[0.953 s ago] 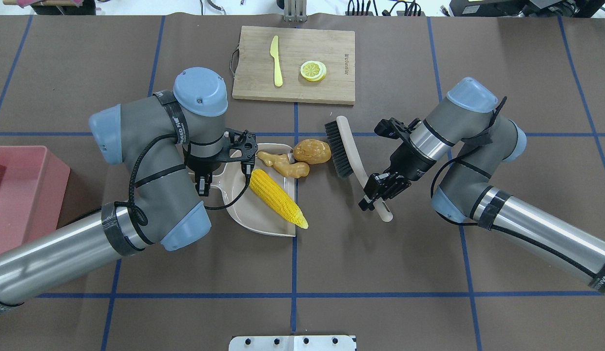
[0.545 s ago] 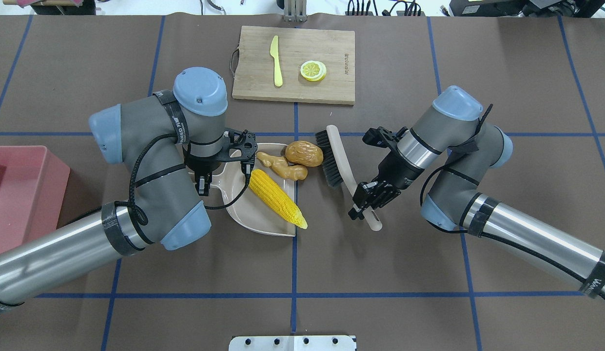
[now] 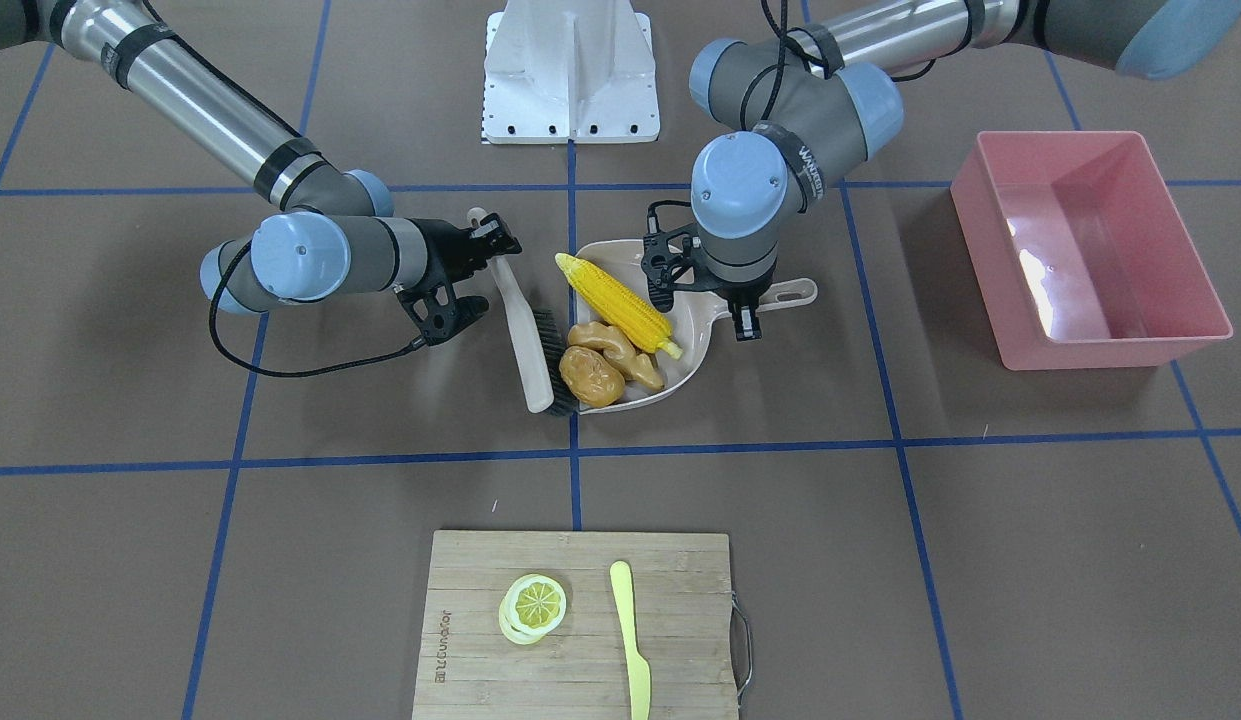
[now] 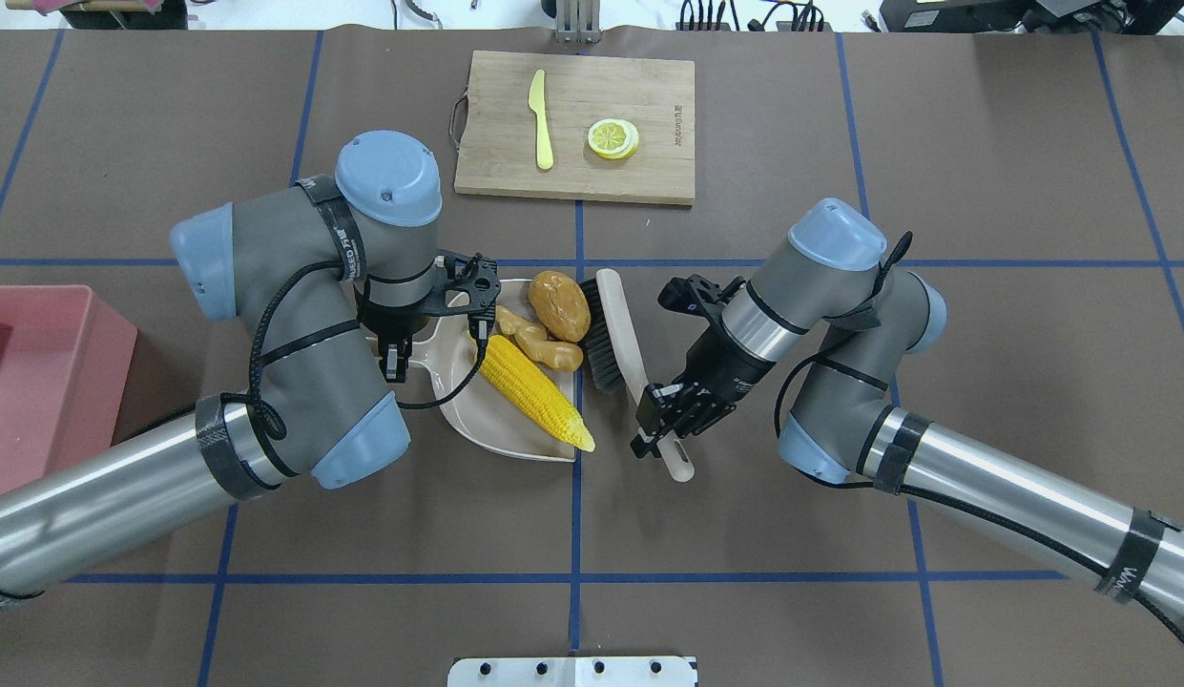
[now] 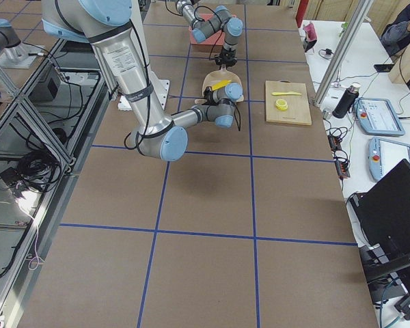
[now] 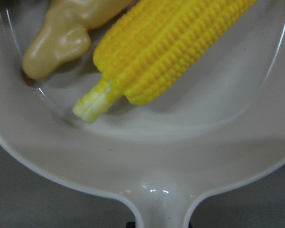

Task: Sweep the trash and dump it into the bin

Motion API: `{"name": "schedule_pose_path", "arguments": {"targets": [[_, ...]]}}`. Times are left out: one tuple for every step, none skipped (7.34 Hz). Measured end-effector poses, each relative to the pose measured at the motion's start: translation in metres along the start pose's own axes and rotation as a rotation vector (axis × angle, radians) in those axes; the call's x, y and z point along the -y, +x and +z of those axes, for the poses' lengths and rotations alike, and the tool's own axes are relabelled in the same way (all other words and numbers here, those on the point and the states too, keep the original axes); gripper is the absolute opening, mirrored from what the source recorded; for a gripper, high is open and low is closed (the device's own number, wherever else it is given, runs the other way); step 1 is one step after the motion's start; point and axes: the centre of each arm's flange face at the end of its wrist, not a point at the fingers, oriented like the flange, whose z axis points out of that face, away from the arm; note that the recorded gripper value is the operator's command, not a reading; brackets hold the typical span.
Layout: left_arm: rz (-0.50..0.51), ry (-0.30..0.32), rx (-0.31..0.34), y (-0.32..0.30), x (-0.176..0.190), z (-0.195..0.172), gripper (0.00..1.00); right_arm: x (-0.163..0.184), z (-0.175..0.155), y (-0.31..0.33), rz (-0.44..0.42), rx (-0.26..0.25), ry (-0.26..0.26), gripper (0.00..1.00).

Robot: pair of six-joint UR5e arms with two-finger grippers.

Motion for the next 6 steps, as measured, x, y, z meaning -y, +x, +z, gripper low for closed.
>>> {"name": "schedule_pose_path", "arguments": {"targets": [[0.002, 0.010, 0.007, -0.001, 0.000, -0.002, 0.00, -0.005, 0.009, -0.012, 0.010, 0.004, 0.007, 0.00], [0.007, 0.023, 0.015, -0.002, -0.001, -0.002, 0.00, -0.010, 0.019, -0.023, 0.017, 0.008, 0.017, 0.00], [0.011, 0.039, 0.026, -0.003, -0.003, 0.000, 0.00, -0.015, 0.029, -0.032, 0.022, 0.010, 0.027, 0.00], [0.008, 0.059, 0.039, -0.004, -0.004, 0.000, 0.00, -0.020, 0.040, -0.039, 0.026, 0.010, 0.038, 0.00], [0.001, 0.079, 0.052, -0.006, -0.005, -0.001, 0.00, -0.025, 0.049, -0.044, 0.028, 0.010, 0.044, 0.00], [-0.011, 0.100, 0.064, -0.007, -0.005, -0.003, 0.00, -0.027, 0.053, -0.048, 0.030, 0.012, 0.047, 0.00]]}}
